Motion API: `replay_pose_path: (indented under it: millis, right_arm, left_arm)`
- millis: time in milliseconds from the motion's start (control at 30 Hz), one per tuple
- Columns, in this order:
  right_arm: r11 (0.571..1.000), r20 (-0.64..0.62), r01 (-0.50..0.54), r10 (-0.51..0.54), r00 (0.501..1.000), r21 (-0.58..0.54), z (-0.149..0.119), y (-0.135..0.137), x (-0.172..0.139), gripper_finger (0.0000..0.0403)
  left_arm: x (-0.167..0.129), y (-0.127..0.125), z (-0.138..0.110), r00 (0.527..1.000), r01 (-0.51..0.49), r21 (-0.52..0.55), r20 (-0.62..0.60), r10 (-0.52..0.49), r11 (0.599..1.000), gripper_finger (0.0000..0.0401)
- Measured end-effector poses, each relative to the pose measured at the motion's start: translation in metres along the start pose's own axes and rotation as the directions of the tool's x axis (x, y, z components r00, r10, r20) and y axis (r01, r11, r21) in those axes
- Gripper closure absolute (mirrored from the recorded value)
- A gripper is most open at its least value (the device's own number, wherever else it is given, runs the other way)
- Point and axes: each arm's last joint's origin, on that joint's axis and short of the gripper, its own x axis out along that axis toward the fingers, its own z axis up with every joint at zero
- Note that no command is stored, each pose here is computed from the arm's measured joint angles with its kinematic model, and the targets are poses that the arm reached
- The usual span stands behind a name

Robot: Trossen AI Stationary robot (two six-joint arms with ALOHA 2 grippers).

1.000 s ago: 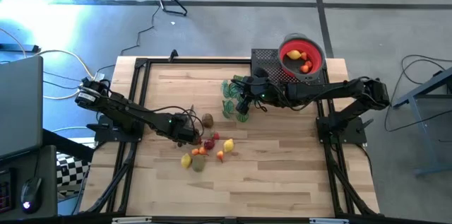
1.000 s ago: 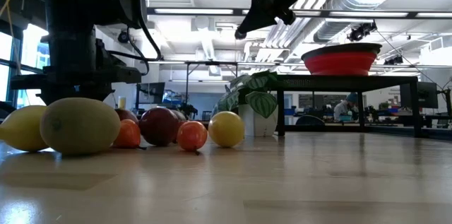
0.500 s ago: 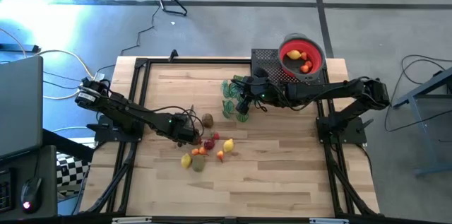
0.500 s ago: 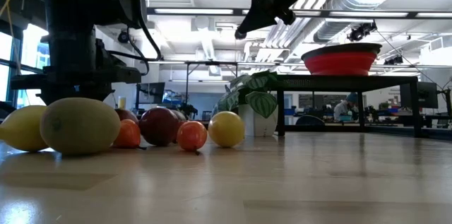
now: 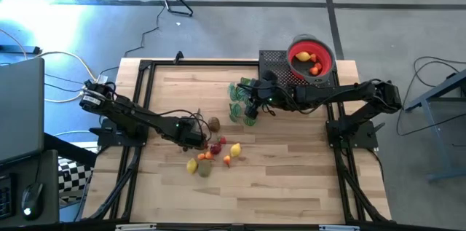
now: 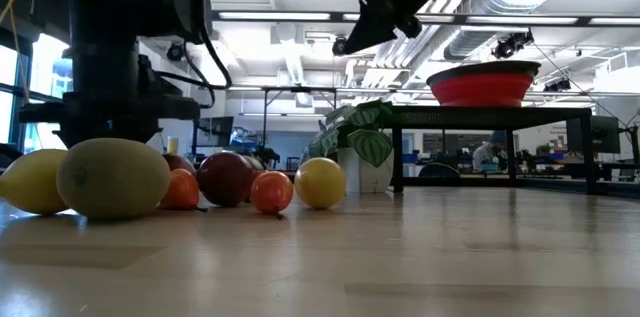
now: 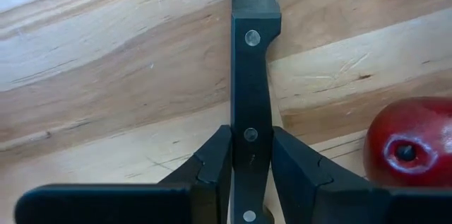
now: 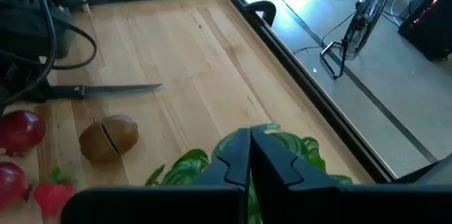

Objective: Pick & Place Fruit
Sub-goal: Put the black knife on the shelf

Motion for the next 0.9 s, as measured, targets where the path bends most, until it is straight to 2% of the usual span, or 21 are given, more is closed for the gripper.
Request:
replay_pose_path:
  millis: [167, 433, 633, 767, 900]
  right_arm:
    - [1.000, -0.042, -0.006, 0.005, 0.999, -0.018, -0.004, 0.000, 0.000, 0.0398]
    - [0.994, -0.125, -0.102, 0.097, 0.987, -0.038, -0.012, 0.002, -0.001, 0.0398]
    - [0.986, -0.202, -0.091, 0.062, 0.977, -0.138, -0.019, 0.000, -0.009, 0.0398]
    - [0.987, -0.199, -0.055, 0.025, 0.980, -0.149, -0.015, -0.010, -0.028, 0.0398]
    - [0.993, -0.118, -0.054, 0.041, 0.992, -0.106, -0.003, -0.022, -0.057, 0.0398]
  left_arm:
    - [-0.014, -0.003, 0.003, 0.998, -0.058, 0.038, 0.025, 0.057, 0.998, 0.0324]
    - [-0.038, -0.001, 0.008, 0.977, -0.199, 0.059, 0.088, 0.193, 0.978, 0.0324]
    - [-0.061, -0.004, 0.015, 0.949, -0.261, 0.074, 0.202, 0.241, 0.963, 0.0324]
    - [-0.079, -0.003, 0.020, 0.933, -0.278, 0.096, 0.263, 0.245, 0.956, 0.0324]
    - [-0.095, 0.000, 0.033, 0.933, -0.218, 0.130, 0.318, 0.168, 0.967, 0.0324]
